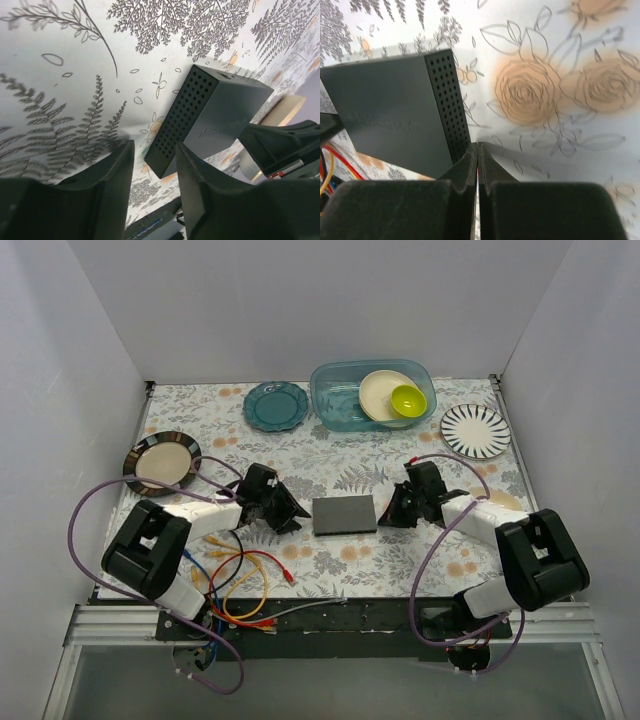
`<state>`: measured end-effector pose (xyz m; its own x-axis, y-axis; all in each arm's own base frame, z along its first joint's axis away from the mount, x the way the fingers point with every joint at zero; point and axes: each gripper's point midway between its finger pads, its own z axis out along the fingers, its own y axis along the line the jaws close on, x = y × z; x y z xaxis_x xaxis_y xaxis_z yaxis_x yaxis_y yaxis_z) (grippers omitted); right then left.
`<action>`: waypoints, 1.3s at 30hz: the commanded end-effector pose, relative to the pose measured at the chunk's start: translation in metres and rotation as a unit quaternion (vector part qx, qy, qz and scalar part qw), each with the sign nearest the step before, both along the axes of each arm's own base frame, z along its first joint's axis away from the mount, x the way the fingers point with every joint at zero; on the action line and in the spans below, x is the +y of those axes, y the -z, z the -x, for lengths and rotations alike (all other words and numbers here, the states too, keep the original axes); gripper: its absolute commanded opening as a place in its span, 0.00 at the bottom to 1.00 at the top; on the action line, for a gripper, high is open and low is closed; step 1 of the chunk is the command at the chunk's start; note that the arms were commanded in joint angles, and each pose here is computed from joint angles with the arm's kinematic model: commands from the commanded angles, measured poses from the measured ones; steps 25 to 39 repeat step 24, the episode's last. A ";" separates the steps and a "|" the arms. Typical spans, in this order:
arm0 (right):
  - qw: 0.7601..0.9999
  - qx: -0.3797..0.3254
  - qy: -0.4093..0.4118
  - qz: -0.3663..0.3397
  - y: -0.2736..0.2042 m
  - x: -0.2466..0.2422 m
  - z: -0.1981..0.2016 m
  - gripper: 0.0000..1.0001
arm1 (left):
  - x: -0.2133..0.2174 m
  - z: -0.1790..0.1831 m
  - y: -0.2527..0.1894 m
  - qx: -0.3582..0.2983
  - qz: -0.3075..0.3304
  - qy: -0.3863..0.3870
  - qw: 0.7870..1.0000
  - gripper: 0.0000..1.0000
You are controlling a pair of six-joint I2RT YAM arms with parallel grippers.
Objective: Pull the plug from the switch port
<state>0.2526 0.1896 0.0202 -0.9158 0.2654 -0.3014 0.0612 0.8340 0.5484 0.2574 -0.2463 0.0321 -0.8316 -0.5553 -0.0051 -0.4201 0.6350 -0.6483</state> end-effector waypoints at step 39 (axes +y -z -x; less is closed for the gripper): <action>0.958 -0.265 -0.092 0.059 -0.159 -0.004 0.035 0.61 | 0.065 -0.026 -0.111 -0.160 -0.099 -0.006 0.982 0.98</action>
